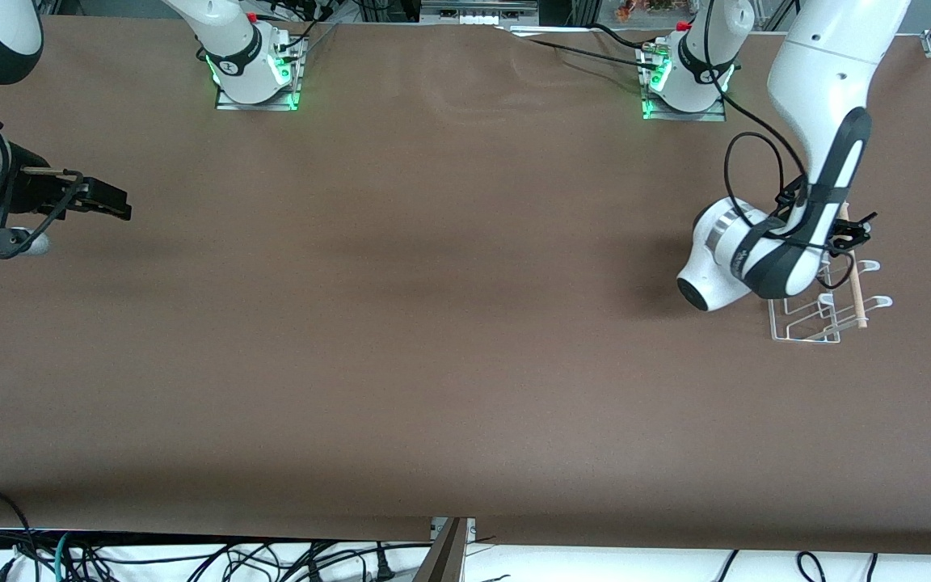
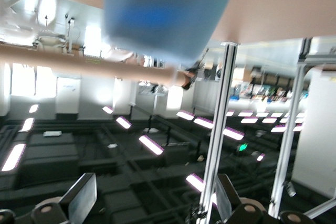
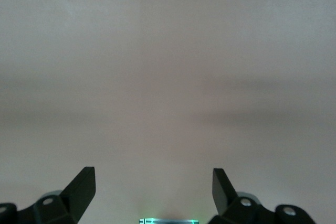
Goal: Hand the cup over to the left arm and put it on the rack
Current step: 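Release the cup and raise the left gripper away from the rack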
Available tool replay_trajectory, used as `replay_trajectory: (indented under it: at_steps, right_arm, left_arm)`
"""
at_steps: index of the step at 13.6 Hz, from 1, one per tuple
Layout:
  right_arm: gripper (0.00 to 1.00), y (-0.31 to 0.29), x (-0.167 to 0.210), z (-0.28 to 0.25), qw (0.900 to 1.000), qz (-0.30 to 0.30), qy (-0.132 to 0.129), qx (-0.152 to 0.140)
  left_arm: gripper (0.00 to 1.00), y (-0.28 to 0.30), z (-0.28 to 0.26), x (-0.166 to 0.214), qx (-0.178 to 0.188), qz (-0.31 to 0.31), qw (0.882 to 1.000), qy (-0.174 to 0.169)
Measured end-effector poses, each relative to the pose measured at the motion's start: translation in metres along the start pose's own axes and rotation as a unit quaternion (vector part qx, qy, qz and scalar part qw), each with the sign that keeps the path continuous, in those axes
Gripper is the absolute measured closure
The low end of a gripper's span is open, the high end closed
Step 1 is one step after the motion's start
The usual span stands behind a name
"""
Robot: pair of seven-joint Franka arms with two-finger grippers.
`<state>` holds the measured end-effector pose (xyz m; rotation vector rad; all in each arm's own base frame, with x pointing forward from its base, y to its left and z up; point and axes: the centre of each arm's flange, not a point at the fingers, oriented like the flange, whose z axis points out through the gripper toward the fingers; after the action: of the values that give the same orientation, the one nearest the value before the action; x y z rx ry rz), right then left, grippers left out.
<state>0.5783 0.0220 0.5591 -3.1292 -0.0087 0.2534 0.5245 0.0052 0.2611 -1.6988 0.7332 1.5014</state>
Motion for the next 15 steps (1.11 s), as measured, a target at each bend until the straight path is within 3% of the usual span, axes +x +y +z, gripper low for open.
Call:
replay_trajectory:
  at_steps: [3, 4, 6, 10, 12, 15]
  right_arm:
    - [0.01, -0.013, -0.001, 0.001, 1.0, -0.012, -0.004, -0.001]
    - [0.01, -0.015, -0.001, 0.002, 1.0, -0.014, -0.005, -0.002]
    - [0.01, -0.016, 0.0, 0.004, 1.0, -0.014, -0.008, -0.002]
    - [0.01, -0.016, 0.001, 0.005, 1.0, -0.014, -0.009, -0.002]
    - [0.01, -0.016, 0.001, 0.006, 1.0, -0.014, -0.01, -0.002]
    - [0.01, -0.016, 0.003, 0.009, 1.0, -0.014, -0.013, -0.003]
  left_arm:
    - [0.0, -0.04, -0.023, -0.079, -0.103, -0.044, 0.986, 0.12]
    - [0.0, -0.051, -0.032, -0.109, -0.13, -0.058, 0.976, 0.164]
    - [0.0, -0.061, -0.054, -0.17, -0.185, -0.088, 0.945, 0.257]
    - [0.0, -0.056, -0.095, -0.252, -0.284, -0.154, 0.855, 0.405]
    - [0.0, -0.052, -0.113, -0.287, -0.329, -0.181, 0.796, 0.475]
    - [0.0, -0.064, -0.116, -0.337, -0.338, -0.229, 0.72, 0.561]
